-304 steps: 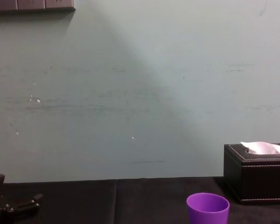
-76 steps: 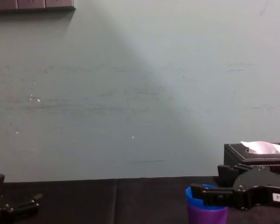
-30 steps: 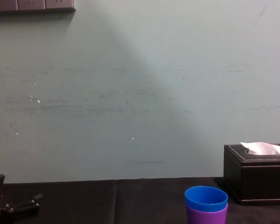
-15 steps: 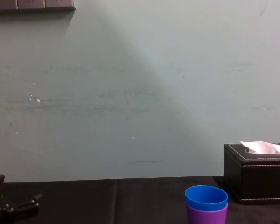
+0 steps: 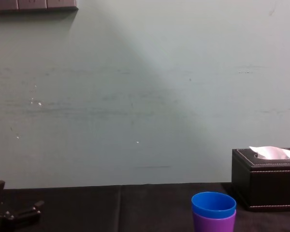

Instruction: Stack the three plastic cups sequentially using one hand.

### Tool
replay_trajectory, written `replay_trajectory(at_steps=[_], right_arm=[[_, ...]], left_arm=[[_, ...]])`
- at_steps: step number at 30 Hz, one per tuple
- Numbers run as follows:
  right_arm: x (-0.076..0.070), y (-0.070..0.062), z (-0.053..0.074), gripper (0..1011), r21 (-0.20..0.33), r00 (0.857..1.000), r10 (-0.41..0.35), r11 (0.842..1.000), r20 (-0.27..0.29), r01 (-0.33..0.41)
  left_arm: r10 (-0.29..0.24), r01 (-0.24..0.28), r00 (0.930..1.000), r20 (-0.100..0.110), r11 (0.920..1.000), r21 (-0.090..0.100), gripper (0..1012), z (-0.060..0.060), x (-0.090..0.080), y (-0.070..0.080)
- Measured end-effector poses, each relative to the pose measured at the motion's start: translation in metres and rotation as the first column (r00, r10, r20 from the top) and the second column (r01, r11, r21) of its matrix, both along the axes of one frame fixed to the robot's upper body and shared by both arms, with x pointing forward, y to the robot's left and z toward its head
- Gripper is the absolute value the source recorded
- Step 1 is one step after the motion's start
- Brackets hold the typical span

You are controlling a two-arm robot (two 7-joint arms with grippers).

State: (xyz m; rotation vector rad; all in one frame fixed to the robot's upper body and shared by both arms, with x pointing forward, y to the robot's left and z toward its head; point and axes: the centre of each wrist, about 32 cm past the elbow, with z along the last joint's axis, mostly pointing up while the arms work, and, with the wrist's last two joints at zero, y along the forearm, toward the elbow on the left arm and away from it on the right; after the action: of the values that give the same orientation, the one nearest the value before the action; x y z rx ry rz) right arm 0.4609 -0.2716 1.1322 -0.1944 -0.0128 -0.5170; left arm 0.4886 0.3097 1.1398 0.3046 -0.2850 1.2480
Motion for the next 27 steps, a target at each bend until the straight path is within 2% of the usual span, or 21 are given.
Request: replay_trajectory(at_steps=[20, 27], right_arm=[[0.024, 0.026, -0.007, 1004, 0.008, 0.999, 0.02, 1.0, -0.026, -0.02], [0.023, 0.026, -0.007, 997, 0.007, 0.999, 0.02, 1.0, -0.026, -0.02]], left_arm=[[0.0, 0.0, 1.0, 0.0, 1.0, 0.0, 1011, 0.0, 0.0, 0.0], [0.0, 0.0, 1.0, 0.0, 1.0, 0.0, 1011, 0.0, 0.0, 0.0]])
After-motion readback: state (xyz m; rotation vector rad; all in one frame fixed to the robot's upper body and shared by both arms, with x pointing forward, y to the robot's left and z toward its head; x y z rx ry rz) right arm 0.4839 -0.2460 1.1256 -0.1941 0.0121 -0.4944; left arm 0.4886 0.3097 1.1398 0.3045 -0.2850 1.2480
